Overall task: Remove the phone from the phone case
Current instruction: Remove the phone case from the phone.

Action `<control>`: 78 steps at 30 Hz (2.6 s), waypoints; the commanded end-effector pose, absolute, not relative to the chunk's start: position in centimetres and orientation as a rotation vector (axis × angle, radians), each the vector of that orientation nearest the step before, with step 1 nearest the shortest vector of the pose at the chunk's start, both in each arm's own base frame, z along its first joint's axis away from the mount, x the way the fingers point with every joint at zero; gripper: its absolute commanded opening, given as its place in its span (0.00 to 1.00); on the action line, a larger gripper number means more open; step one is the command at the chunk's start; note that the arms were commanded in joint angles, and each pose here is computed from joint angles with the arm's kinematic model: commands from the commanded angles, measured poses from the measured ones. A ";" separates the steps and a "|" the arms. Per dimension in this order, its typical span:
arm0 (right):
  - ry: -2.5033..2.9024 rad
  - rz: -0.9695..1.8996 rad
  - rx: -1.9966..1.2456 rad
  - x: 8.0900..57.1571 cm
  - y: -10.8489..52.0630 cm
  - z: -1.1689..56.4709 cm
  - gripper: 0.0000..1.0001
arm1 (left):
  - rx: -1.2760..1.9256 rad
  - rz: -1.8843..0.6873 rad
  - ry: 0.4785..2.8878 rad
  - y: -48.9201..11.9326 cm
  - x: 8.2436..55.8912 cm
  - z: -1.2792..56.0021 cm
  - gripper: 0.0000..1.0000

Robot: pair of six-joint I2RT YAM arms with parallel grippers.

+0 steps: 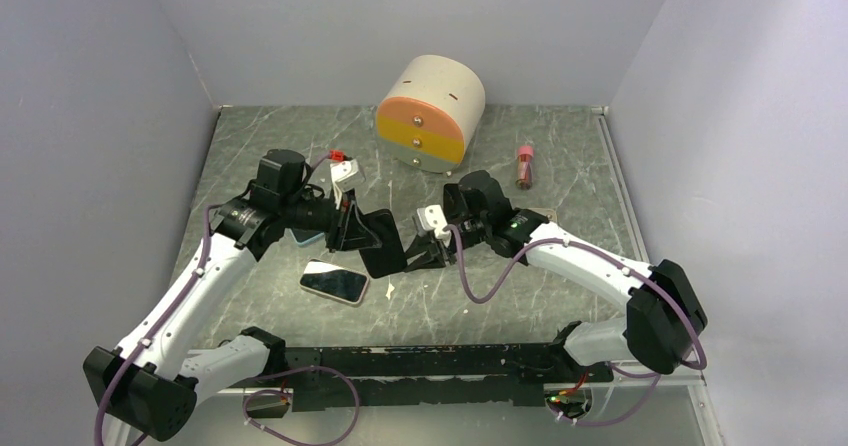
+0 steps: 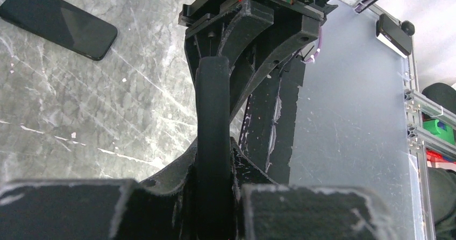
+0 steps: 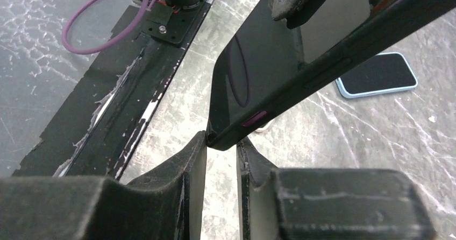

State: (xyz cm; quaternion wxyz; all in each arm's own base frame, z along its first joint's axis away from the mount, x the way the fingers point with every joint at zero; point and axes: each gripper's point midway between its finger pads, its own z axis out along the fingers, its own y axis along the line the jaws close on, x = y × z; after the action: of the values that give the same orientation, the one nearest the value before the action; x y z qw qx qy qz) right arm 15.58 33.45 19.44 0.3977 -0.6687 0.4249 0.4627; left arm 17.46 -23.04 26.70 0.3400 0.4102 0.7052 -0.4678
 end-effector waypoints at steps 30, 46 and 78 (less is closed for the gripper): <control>0.925 0.657 -1.849 20.9 33.9 19.7 0.00 | 1.210 -1.437 1.665 -23.9 14.5 29.5 0.02; 0.920 0.799 -1.675 19.9 34.8 21.4 0.03 | 1.090 -1.313 1.739 -23.8 16.5 29.1 0.03; 1.551 1.033 -0.506 24.0 28.2 24.0 0.86 | 0.161 -1.238 1.432 -21.5 24.8 30.1 0.03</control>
State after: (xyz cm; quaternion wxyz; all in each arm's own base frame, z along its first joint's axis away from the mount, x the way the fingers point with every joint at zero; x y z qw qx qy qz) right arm 24.32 27.91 21.65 0.5817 -0.2977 0.6627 0.3658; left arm 24.61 -21.58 22.91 0.4986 0.0647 0.7168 -0.4832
